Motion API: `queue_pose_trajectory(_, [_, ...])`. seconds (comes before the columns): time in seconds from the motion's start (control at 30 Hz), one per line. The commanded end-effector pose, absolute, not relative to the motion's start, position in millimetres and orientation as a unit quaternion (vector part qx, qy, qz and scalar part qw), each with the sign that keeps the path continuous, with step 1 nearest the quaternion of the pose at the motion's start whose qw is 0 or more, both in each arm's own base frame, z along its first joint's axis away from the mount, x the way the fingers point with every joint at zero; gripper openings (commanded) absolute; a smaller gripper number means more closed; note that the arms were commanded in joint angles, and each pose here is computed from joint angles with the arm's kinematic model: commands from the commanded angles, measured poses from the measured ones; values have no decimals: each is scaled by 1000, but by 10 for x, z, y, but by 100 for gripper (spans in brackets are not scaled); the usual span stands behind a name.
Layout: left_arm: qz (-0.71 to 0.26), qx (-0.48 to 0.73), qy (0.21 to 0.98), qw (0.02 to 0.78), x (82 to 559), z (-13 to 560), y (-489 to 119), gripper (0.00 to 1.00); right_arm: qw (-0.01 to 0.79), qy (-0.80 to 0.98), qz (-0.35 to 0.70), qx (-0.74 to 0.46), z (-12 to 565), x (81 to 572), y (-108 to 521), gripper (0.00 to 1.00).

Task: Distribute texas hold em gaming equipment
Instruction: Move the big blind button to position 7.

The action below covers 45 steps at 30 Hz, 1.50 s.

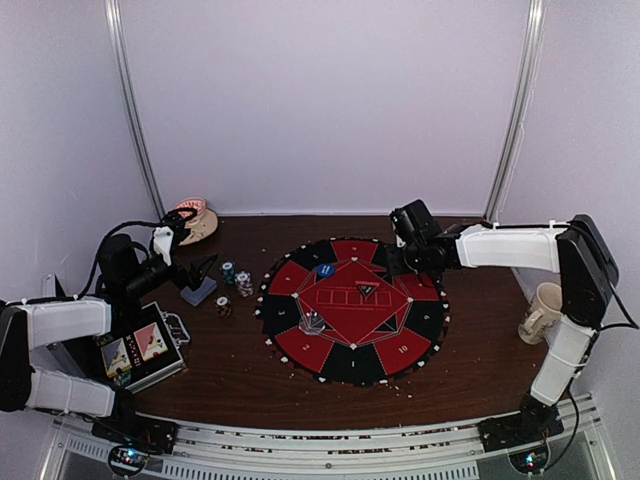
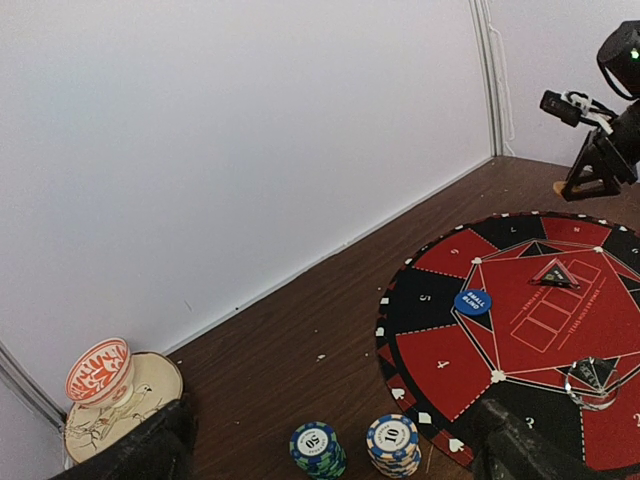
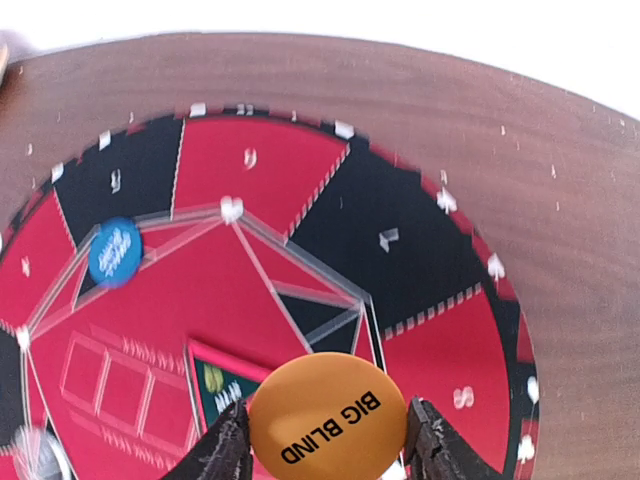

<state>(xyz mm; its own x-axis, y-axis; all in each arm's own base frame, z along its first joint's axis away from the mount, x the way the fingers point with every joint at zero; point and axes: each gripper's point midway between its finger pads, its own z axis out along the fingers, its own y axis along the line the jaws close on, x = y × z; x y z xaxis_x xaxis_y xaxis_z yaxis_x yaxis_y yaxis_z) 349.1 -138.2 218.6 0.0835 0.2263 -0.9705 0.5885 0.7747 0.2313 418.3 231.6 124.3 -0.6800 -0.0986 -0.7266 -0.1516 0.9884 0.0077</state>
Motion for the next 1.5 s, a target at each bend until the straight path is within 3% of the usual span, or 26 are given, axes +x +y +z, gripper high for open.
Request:
queue_pose_trajectory(0.0, [-128, 313, 637, 693, 3464, 2336, -1403, 98, 380, 923, 4, -59, 1090, 4407, 2276, 52])
queue_pose_trajectory(0.47, [-127, 314, 637, 693, 3470, 2333, -1405, 98, 315, 946, 0, -72, 287, 4517, 2238, 52])
queue_pose_trajectory(0.9, [-125, 312, 638, 693, 3478, 2328, -1397, 98, 295, 952, -4, -75, 73, 4560, 2253, 55])
queue_pose_trajectory(1.13, [-124, 312, 638, 693, 3478, 2332, -1393, 98, 300, 951, -12, -76, 205, 4565, 2222, 73])
queue_pose_trajectory(1.3, [-124, 311, 639, 692, 3484, 2320, -1392, 98, 345, 936, 1, -74, 773, 4515, 2210, 98])
queue_pose_trajectory(1.47, [-122, 310, 643, 690, 3512, 2298, -1389, 98, 411, 908, 19, -77, 1486, 4261, 2191, 100])
